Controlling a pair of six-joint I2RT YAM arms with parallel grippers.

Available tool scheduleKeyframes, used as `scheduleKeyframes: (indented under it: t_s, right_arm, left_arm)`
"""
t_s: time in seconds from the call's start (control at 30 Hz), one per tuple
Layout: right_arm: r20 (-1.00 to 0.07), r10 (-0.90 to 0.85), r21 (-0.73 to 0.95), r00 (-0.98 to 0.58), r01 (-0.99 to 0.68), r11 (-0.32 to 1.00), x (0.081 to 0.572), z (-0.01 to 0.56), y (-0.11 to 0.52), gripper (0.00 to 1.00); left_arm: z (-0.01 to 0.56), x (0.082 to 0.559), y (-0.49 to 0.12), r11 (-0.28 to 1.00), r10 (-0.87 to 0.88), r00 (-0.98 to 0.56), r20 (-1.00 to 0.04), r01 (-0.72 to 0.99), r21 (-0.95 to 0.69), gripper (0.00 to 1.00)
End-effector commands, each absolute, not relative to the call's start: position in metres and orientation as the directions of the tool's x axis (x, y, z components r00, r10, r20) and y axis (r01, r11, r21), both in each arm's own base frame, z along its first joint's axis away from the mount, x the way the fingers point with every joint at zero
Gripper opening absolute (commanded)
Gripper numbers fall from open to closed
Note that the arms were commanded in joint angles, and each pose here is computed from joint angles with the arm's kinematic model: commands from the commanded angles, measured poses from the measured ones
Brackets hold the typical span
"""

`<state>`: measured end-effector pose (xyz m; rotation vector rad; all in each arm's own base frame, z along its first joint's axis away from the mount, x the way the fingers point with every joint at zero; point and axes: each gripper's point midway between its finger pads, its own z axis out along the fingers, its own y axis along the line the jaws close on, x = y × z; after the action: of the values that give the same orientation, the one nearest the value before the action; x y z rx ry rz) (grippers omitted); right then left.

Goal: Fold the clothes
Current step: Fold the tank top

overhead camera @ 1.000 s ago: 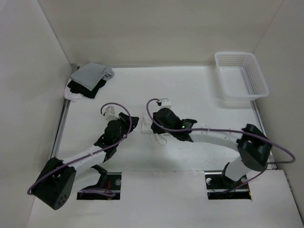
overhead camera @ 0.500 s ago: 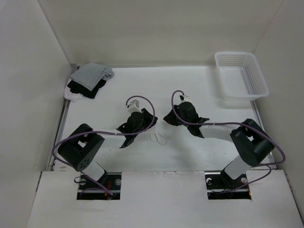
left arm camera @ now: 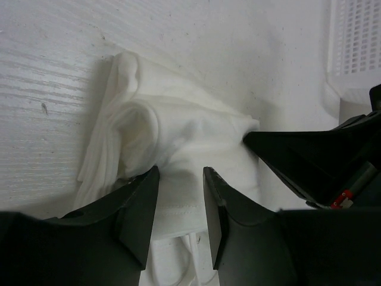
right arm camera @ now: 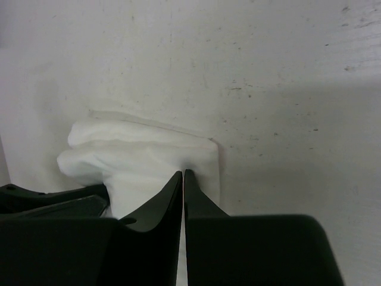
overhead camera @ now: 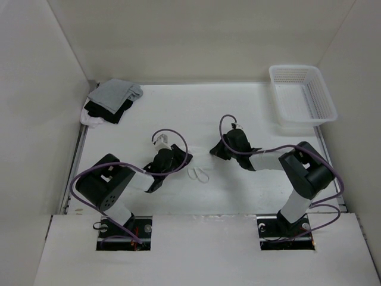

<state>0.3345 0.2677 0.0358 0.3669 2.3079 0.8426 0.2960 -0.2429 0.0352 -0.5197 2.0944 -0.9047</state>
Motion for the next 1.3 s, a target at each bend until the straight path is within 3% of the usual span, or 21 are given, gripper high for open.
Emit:
scheduleKeyframes:
  t_s: [0.0,0.2,0.43,0.63,0.8,1.03,1.13,1.17,1.2,1.27]
  right_arm:
    - [-0.484,0.484,0.656,-0.729,0.064,0.752,0.343,0.034,0.261,0.07]
    - [-0.496,0.503,0.65,-0.708,0.081,0.755,0.351,0.036,0.254,0.07]
    - [-0.547,0.503,0.677,-0.669,0.0,0.736,0.367,0.08,0.264,0.1]
    - [-0.634,0.489,0.672,-0.599,-0.114,0.732,0.365,0.133,0.26,0.28]
    - [-0.705,0.452,0.629,-0.547,-0.187,0.754,0.337,0.15,0.246,0.46]
    - [-0.751,0.437,0.588,-0.495,-0.2,0.784,0.315,0.129,0.226,0.56]
    - [-0.735,0.427,0.605,-0.527,-0.224,0.764,0.313,0.122,0.235,0.52]
    - [-0.731,0.422,0.608,-0.536,-0.232,0.759,0.313,0.122,0.237,0.44]
    - [-0.727,0.416,0.613,-0.547,-0.242,0.752,0.312,0.121,0.241,0.3]
    - [-0.712,0.413,0.626,-0.568,-0.247,0.74,0.31,0.119,0.247,0.08]
  left_arm:
    - [0.028,0.286,-0.236,0.658,-0.619,-0.624,-0.477,-0.081,-0.748,0.36]
    - [0.047,0.278,-0.233,0.626,-0.632,-0.616,-0.469,-0.049,-0.779,0.44]
    - [0.088,0.277,-0.217,0.631,-0.648,-0.548,-0.529,0.003,-0.776,0.5]
    - [0.089,0.286,-0.176,0.759,-0.595,-0.458,-0.66,-0.048,-0.65,0.53]
    - [0.077,0.29,-0.165,0.838,-0.499,-0.481,-0.72,-0.059,-0.542,0.54]
    - [0.07,0.292,-0.179,0.862,-0.42,-0.509,-0.751,0.034,-0.506,0.6]
    - [0.073,0.297,-0.196,0.837,-0.423,-0.521,-0.742,0.09,-0.54,0.6]
    - [0.076,0.299,-0.2,0.827,-0.427,-0.517,-0.742,0.107,-0.551,0.57]
    - [0.081,0.302,-0.205,0.816,-0.436,-0.512,-0.74,0.122,-0.565,0.49]
    - [0.096,0.307,-0.212,0.794,-0.453,-0.494,-0.742,0.155,-0.588,0.27]
